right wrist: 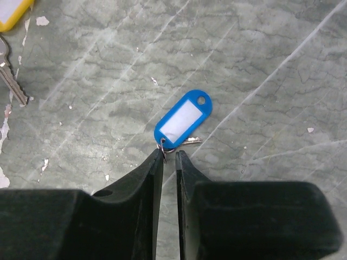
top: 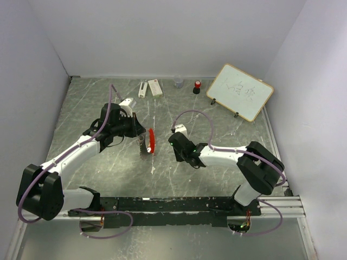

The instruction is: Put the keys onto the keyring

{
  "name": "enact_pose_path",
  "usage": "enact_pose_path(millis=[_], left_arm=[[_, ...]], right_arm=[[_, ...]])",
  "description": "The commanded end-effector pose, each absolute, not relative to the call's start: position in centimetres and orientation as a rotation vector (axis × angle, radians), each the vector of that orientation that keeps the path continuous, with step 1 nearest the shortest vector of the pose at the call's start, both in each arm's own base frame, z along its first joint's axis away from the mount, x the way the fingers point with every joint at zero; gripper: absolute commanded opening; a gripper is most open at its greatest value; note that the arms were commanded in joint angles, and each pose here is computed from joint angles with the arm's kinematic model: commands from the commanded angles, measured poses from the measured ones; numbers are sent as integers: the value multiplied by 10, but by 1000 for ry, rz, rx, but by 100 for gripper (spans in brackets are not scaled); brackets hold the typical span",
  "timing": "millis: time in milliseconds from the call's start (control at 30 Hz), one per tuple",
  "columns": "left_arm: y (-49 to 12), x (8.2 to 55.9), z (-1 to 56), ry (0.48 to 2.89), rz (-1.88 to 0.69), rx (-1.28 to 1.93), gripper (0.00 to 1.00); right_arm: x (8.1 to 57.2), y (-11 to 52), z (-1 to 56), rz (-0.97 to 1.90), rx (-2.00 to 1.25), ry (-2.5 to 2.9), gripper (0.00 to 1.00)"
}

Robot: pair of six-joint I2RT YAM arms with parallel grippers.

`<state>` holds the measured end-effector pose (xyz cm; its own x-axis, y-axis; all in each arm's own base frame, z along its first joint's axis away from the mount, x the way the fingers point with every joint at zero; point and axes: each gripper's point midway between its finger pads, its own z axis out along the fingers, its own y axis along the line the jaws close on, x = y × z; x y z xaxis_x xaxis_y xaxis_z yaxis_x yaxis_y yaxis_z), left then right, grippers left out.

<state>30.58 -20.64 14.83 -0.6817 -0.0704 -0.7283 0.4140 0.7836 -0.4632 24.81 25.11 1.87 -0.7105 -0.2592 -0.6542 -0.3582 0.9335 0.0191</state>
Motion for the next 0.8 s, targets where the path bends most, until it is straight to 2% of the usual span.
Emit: enact_pose_path(millis=[0, 267, 400, 533, 767], left_arm=[[-209, 309, 159, 2147, -827, 262, 7], [-208, 309, 158, 2148, -822, 263, 7], [-209, 309, 158, 2150, -826, 263, 7], [-211, 310, 159, 2146, -839, 269, 7], [-219, 313, 173, 2096, -873, 318, 7]], right_arm=[[252, 256, 26, 217, -429, 2349, 15], [252, 255, 20, 209, -432, 2361, 11], [252, 254, 24, 204, -423, 2351, 0], [257, 250, 36, 186, -434, 2307, 0], [268, 254, 91, 241, -519, 2096, 0]])
